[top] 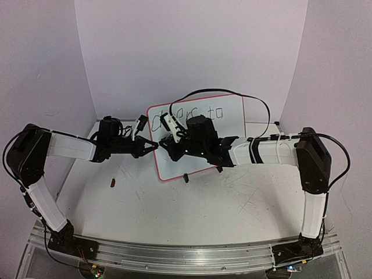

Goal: Write a sentence on the whiteboard

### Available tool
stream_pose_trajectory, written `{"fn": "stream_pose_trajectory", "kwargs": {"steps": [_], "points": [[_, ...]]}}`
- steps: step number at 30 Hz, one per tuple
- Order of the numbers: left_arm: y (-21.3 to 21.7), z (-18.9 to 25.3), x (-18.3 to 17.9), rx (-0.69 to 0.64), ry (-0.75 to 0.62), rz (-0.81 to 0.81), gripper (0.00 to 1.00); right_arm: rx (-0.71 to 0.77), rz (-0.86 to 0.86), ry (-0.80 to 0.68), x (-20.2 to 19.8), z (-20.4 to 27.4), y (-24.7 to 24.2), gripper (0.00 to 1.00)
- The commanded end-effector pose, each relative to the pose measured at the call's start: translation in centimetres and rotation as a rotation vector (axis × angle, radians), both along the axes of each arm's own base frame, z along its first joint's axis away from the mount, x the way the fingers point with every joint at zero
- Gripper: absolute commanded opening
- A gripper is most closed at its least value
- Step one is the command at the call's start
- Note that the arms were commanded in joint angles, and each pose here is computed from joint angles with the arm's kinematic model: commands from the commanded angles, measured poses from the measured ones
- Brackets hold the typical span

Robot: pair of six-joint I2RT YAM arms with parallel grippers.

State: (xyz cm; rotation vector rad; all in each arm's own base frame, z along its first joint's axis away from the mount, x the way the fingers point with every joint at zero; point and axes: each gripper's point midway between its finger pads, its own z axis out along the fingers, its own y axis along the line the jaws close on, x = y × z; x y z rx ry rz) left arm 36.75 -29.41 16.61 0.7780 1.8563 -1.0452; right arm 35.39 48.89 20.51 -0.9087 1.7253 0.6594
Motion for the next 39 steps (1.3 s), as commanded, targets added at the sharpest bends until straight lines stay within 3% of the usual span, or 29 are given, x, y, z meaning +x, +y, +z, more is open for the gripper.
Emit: {"fn": "stream_pose_trajectory", "kwargs": {"steps": [1,17,34,39], "points": [[1.9,1.0,2.8,0.074,-0.144,0.136,0.0,0.0,0.017,-0.024,-0.1,0.6,0.7,0.0],[1.9,0.9,2.8,0.076,-0.142,0.135,0.0,-0.025,-0.102,-0.031,1.3,-0.3,-0.8,0.0],[1.8,1.0,2.8,0.075,-0.141,0.13,0.0,-0.072,-0.09,0.051,-0.7,-4.2,-1.6,0.0],[1.8,0.9,2.8,0.074,-0.139,0.127,0.0,-0.04,-0.114,0.016,0.2,-2.6,-1.2,0.0]]}}
